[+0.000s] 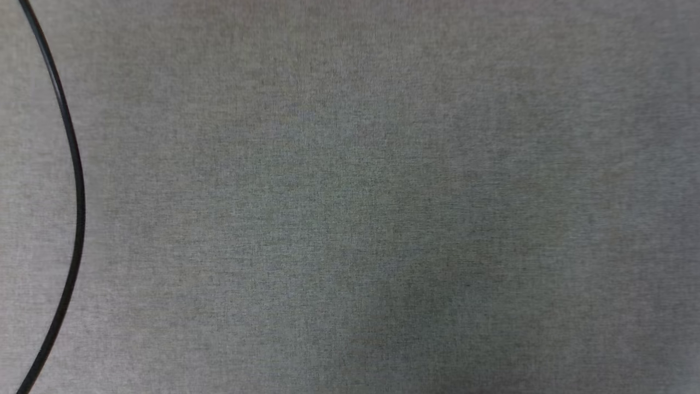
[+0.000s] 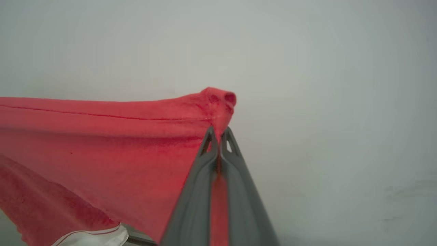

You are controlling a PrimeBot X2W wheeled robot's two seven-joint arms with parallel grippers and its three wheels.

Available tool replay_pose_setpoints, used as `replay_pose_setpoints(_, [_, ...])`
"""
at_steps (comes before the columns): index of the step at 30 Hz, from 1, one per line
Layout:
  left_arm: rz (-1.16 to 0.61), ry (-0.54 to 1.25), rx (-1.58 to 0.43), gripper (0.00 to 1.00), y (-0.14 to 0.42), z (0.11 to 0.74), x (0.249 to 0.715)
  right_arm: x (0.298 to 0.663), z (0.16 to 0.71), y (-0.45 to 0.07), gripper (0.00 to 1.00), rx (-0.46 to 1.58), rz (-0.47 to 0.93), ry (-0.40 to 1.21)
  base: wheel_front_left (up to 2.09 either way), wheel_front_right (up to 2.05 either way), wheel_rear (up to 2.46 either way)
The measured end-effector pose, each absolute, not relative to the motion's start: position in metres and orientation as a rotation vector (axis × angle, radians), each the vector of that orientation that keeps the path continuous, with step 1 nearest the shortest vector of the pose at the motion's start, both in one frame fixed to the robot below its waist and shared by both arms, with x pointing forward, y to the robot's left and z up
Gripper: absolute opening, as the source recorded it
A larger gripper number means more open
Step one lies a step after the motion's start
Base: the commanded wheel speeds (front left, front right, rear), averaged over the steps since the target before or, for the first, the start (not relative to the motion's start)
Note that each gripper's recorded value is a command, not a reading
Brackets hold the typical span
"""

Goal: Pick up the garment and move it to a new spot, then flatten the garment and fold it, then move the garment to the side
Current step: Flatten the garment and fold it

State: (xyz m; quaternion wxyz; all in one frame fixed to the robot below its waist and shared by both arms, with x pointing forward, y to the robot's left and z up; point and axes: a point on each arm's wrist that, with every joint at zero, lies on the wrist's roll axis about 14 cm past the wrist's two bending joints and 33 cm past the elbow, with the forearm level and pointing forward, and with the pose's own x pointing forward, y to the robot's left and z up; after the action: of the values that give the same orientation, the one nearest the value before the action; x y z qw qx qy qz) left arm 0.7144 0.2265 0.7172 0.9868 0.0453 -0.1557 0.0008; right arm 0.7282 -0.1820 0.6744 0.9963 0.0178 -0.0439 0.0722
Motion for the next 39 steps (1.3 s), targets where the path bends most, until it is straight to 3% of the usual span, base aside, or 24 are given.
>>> replay_pose_setpoints(9, [-0.015, -0.130, -0.049, 0.00, 0.231, 0.618, 0.733, 0.747, 0.592, -0.164, 0.00, 0.054, 0.174, 0.049, 0.00, 0.00, 0.00])
replay_pose_setpoints(16, [-0.006, -0.044, -0.164, 0.00, 0.238, 0.558, 0.710, 0.725, 0.537, -0.156, 0.00, 0.078, 0.204, 0.157, 0.00, 0.00, 0.00])
replay_pose_setpoints(24, [0.029, 0.094, -0.223, 0.00, 0.252, 0.479, 0.639, 0.657, 0.463, -0.161, 0.00, 0.108, 0.230, 0.304, 0.00, 0.00, 0.00])
replay_pose_setpoints(39, [0.087, 0.176, -0.263, 0.00, 0.273, 0.458, 0.483, 0.518, 0.449, -0.181, 0.00, 0.184, 0.233, 0.363, 0.00, 0.00, 0.00])
